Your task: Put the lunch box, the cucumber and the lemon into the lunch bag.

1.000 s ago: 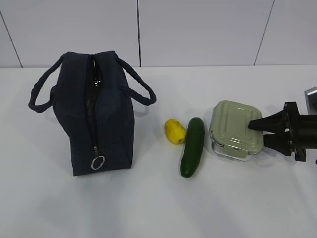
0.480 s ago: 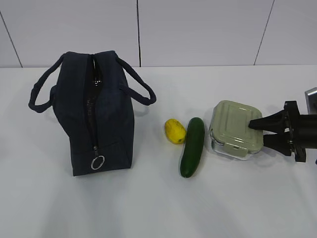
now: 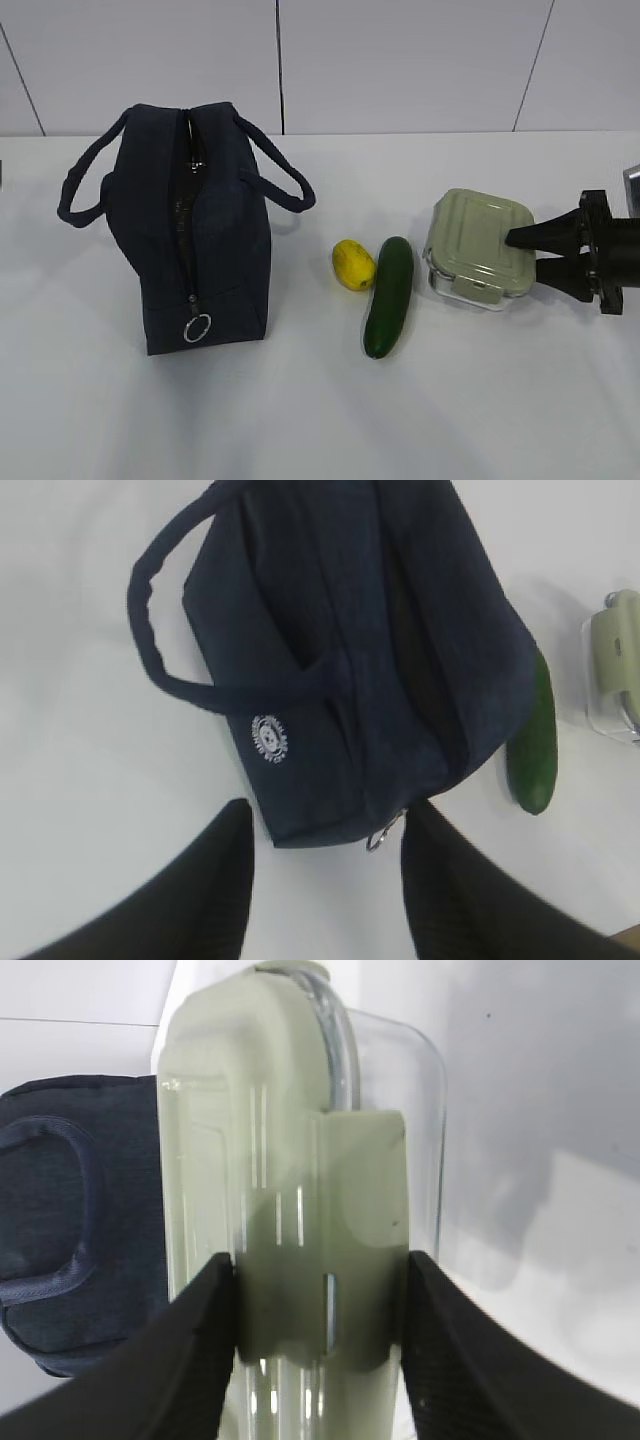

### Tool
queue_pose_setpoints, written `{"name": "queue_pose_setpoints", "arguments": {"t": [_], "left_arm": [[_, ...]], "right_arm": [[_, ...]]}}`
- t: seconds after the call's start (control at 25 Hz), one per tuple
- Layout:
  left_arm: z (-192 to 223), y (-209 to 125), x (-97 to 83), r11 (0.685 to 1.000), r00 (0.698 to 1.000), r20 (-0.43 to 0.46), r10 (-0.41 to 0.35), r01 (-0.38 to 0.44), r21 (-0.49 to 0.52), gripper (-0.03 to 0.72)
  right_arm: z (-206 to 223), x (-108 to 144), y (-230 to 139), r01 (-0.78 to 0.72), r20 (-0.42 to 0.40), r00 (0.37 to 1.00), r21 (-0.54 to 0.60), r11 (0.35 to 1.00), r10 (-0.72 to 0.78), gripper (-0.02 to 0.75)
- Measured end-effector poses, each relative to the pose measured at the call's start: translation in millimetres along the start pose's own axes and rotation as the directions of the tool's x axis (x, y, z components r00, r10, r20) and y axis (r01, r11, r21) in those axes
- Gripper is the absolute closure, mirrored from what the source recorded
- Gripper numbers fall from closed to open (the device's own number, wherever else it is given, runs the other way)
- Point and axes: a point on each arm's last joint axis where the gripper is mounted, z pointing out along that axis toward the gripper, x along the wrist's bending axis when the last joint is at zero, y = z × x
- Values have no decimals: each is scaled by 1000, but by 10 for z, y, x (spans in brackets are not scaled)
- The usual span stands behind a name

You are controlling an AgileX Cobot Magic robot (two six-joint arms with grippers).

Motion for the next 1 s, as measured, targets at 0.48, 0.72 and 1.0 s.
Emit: {"name": "queue_pose_setpoints", "arguments": {"t": [0.48, 0.72, 1.0], "left_arm": [[995, 560, 119, 988, 995, 93, -33, 18, 152, 338], [1408, 691, 205, 970, 987, 131, -90, 57, 237, 338], [1550, 759, 209, 963, 981, 161, -111, 66, 260, 338]], "right_arm": [[-3, 8, -1, -30, -1, 1000, 1, 1000, 30, 367], [-3, 8, -1, -40, -1, 999, 1, 999, 40, 368], [-3, 8, -2, -48, -1, 999, 3, 999, 48, 368]]}}
